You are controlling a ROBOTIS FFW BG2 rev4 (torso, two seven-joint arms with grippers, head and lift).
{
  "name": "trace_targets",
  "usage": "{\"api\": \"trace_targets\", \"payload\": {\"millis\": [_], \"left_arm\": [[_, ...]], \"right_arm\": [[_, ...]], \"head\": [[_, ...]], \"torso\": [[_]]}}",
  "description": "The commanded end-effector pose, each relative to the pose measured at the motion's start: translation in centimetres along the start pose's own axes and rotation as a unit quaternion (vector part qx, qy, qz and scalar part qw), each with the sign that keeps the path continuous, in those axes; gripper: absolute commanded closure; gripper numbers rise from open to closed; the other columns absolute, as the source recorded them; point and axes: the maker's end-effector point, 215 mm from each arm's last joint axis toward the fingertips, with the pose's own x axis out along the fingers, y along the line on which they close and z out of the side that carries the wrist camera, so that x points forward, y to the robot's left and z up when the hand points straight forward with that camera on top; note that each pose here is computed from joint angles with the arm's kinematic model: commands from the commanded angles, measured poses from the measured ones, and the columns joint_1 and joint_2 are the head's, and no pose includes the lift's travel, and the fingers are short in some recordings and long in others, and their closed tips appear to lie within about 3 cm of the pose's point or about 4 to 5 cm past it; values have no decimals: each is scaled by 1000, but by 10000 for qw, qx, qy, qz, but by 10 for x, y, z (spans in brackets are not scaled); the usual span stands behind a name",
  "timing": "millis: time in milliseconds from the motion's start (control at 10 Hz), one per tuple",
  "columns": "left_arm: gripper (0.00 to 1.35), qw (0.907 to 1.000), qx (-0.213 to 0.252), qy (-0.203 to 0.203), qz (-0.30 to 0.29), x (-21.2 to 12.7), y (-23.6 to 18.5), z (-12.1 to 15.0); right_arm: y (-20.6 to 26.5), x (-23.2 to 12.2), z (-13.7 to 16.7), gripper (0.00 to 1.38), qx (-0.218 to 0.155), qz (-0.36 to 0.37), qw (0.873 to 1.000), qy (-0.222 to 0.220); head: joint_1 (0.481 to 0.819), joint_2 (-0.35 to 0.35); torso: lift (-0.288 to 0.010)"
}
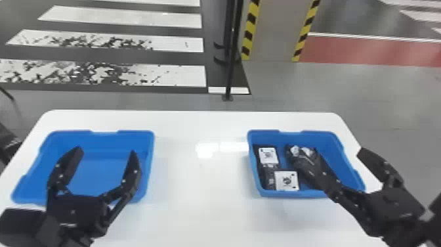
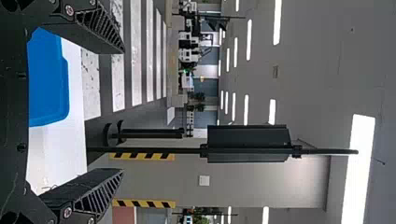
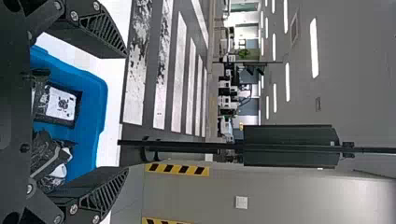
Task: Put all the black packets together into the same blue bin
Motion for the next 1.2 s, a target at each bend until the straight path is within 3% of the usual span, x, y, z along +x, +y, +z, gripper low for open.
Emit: {"api": "trace_targets", "payload": {"millis": [0, 1100], "left_arm": [[130, 10000, 8, -24, -4, 1, 0, 2], [130, 10000, -1, -24, -2, 1, 0, 1]], "right_arm": [[0, 0, -1, 165, -2, 5, 10000, 25], [0, 0, -1, 171, -18, 7, 10000, 28]], "head": [[695, -119], [695, -118]], "torso": [[-110], [-110]]}}
